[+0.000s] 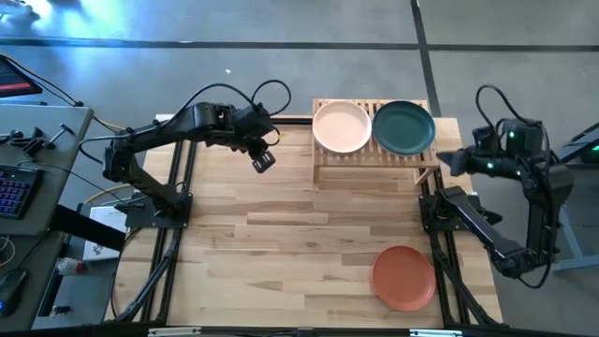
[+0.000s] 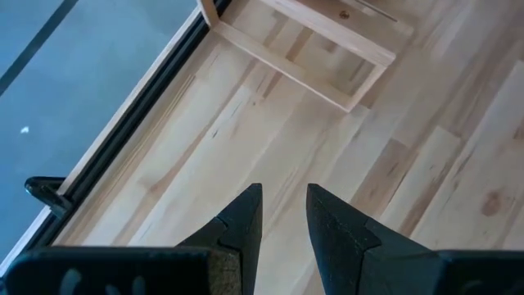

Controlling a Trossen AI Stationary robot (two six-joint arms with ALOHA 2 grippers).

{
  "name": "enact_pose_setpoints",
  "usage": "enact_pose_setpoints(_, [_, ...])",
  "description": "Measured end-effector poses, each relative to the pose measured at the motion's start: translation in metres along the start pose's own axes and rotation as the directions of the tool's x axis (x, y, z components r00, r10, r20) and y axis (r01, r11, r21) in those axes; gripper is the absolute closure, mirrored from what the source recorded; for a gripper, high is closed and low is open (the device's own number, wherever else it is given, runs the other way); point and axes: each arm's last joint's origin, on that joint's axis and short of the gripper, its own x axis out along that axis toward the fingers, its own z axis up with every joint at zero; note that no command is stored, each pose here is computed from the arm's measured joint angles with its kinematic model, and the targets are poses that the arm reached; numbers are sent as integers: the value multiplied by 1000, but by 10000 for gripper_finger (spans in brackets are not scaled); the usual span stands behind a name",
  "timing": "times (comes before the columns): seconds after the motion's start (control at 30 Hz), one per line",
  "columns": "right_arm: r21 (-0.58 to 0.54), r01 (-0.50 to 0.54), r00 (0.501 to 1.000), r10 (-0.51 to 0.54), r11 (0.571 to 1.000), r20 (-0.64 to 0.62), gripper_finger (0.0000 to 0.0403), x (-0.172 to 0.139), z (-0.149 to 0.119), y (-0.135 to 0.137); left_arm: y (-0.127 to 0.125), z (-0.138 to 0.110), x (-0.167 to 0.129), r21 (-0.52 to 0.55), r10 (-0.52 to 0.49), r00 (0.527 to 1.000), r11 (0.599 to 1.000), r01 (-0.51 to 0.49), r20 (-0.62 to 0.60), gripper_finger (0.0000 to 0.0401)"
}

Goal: Place and stack plates onto a shelf
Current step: Stack the orange plate on top of the green plate on the shelf

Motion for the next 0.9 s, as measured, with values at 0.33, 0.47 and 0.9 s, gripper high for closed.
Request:
enact_pose_setpoints(0.33, [-151, -170, 985, 166, 974, -41, 308, 47, 70, -6, 2, 0, 0, -4, 4, 1000, 1000, -4, -3, 314])
enact_pose_setpoints(0.47, [-118, -265, 959, 248, 957, -135, 308, 65, 81, -8, 2, 0, 0, -4, 4, 1000, 1000, -4, -3, 314])
enact_pose_setpoints(0.9, [-175, -322, 935, 282, 931, -217, 308, 83, 74, 35, 2, 0, 0, -4, 4, 1000, 1000, -4, -2, 314])
